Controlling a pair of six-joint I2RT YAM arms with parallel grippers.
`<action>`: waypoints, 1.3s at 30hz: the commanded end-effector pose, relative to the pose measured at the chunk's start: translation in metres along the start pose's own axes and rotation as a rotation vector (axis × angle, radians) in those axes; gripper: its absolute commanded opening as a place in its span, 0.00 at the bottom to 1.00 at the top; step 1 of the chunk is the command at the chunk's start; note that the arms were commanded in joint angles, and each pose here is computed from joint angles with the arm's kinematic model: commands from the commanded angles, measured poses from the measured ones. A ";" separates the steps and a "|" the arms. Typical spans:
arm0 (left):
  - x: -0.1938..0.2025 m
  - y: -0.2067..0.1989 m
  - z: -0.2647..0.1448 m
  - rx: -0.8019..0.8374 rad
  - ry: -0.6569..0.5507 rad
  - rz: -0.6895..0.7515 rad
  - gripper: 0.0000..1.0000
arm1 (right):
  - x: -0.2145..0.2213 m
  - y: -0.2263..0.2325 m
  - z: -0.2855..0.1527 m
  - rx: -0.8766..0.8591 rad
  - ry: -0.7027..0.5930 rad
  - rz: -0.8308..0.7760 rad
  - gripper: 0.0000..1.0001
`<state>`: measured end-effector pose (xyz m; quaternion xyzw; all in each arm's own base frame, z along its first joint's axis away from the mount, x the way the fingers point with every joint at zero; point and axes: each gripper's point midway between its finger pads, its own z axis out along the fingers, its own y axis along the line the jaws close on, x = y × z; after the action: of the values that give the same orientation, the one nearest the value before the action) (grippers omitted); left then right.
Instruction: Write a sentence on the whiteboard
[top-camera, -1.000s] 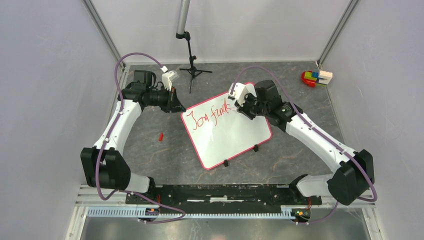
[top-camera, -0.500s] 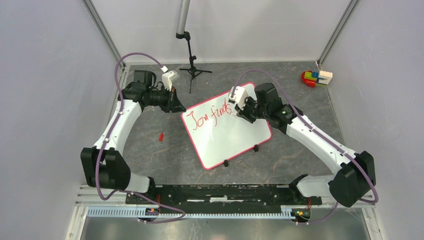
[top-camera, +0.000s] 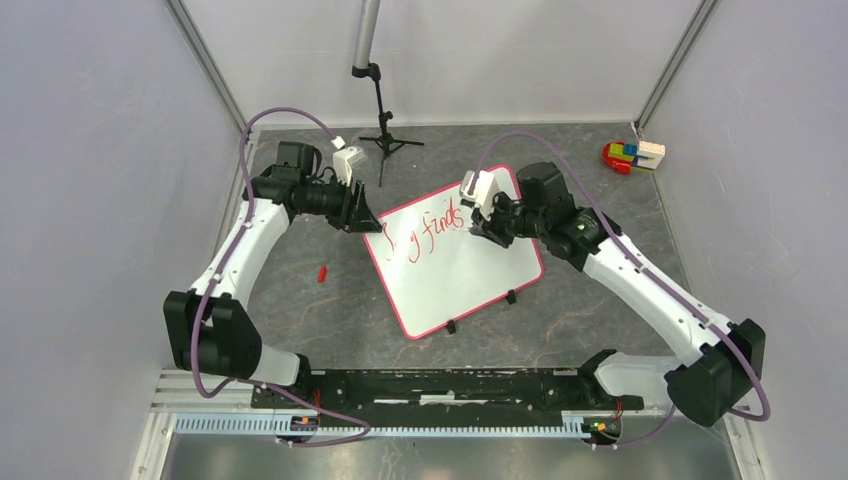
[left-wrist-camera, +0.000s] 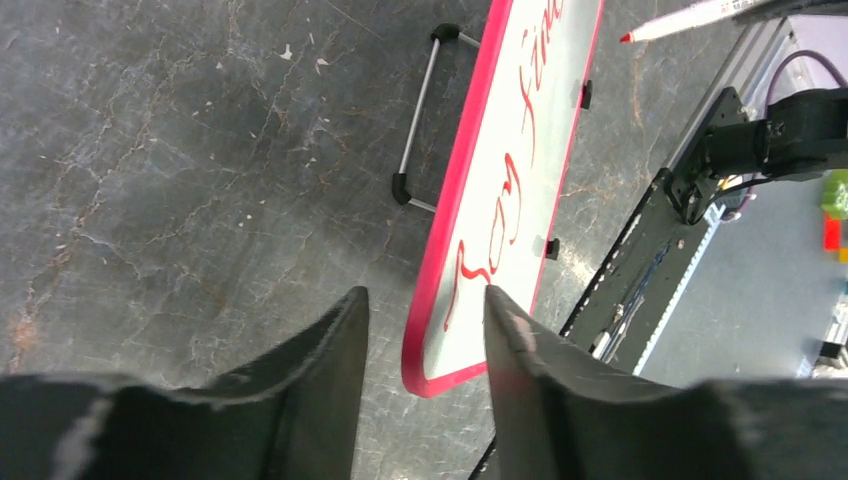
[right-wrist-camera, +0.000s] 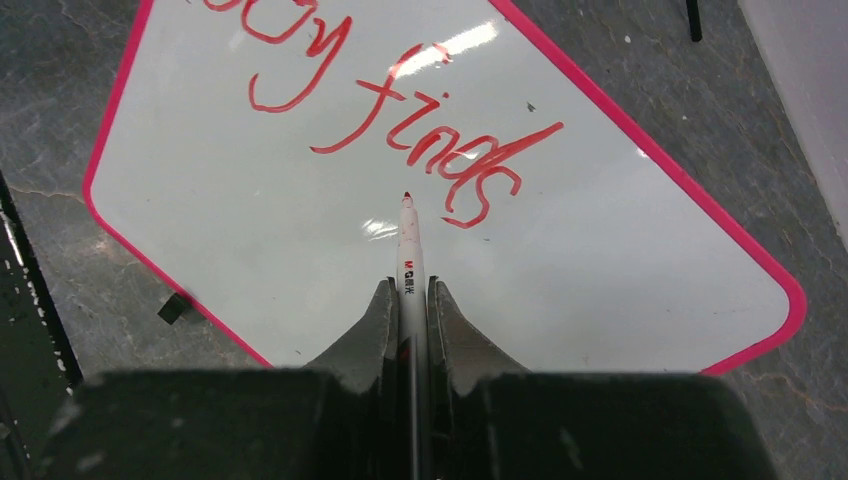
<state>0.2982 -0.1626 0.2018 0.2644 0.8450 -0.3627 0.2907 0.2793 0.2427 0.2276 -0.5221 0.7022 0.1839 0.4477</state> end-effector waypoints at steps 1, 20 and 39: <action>0.000 -0.001 -0.002 -0.004 -0.002 0.012 0.56 | -0.008 0.025 -0.008 -0.072 -0.045 -0.007 0.00; 0.000 -0.002 0.000 0.011 0.000 0.005 0.47 | 0.006 -0.030 -0.017 0.141 -0.023 0.014 0.00; 0.001 -0.001 0.001 0.010 0.003 0.009 0.41 | 0.000 -0.078 -0.011 0.265 0.019 -0.006 0.00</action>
<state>0.2974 -0.1621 0.1998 0.2626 0.8479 -0.3606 0.2865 0.3306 0.2043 0.2255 -0.4696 0.7368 0.0992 0.4762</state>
